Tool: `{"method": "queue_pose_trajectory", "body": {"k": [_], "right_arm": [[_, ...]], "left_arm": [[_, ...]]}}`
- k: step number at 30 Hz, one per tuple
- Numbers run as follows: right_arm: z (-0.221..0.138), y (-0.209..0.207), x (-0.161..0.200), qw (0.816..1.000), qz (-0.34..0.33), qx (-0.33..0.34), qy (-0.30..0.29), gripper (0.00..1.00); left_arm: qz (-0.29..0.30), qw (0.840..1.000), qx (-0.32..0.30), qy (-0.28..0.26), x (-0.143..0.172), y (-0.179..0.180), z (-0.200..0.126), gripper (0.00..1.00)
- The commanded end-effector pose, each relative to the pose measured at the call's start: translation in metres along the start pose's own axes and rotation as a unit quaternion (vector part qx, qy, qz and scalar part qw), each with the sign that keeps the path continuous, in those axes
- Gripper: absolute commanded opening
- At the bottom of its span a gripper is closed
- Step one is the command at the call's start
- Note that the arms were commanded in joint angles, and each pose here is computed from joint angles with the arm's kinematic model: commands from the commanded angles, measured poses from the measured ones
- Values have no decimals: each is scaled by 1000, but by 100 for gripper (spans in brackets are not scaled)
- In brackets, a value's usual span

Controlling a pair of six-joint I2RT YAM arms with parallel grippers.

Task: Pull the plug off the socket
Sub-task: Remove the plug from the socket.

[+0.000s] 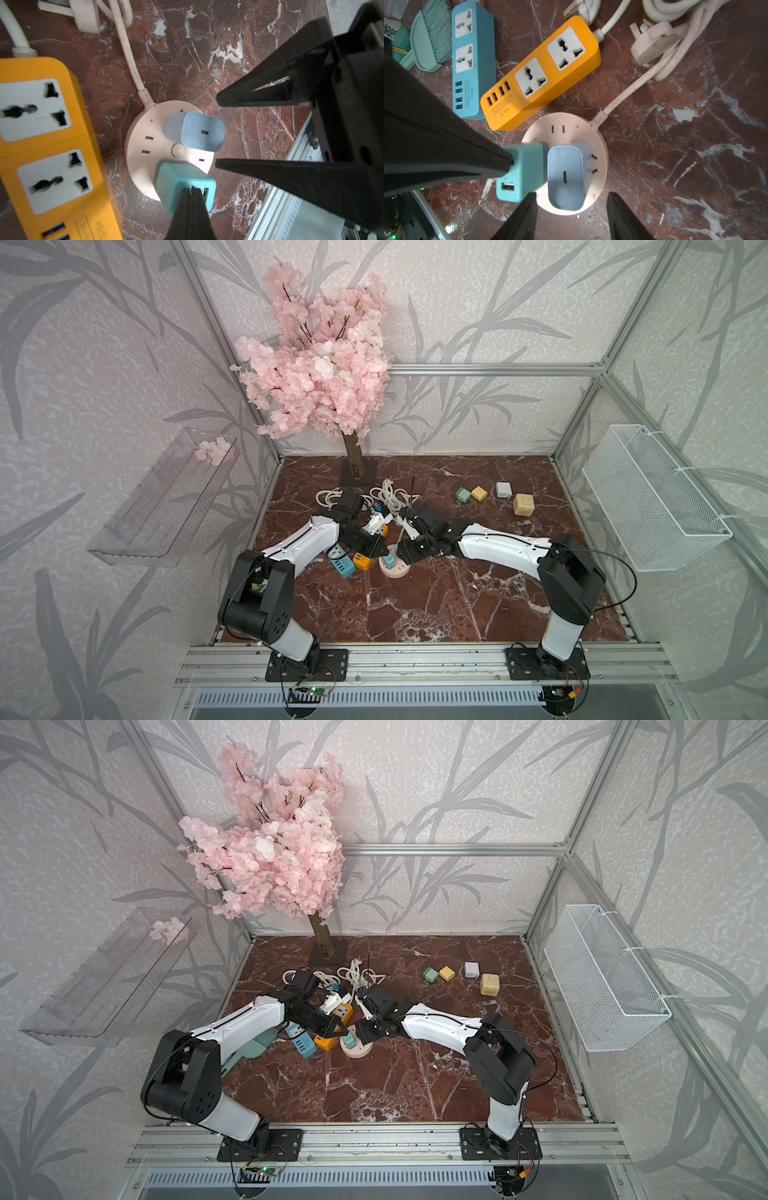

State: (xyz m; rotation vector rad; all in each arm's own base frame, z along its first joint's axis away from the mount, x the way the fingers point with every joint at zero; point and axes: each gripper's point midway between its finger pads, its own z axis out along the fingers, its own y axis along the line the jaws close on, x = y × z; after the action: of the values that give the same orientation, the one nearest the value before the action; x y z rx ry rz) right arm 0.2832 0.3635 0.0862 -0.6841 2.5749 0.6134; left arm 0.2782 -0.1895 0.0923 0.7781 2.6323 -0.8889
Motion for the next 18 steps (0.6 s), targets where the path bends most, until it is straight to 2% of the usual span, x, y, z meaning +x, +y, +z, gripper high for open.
{"method": "queue_pose_trajectory", "body": {"k": [1, 6, 12, 18], "right_arm": [[7, -2, -2, 1000, -8, 12, 4, 55], [12, -2, -6, 1000, -9, 15, 2, 51], [19, -1, -5, 1000, -10, 15, 10, 50], [22, -1, -2, 1000, -14, 20, 7, 43]], "left_arm": [[-20, 999, -10, 40, 25, 8, 7, 0], [-22, 999, -9, 40, 25, 8, 7, 0], [-22, 999, -11, 39, 26, 10, 7, 0], [-24, 999, -13, 42, 28, 12, 9, 0]]}}
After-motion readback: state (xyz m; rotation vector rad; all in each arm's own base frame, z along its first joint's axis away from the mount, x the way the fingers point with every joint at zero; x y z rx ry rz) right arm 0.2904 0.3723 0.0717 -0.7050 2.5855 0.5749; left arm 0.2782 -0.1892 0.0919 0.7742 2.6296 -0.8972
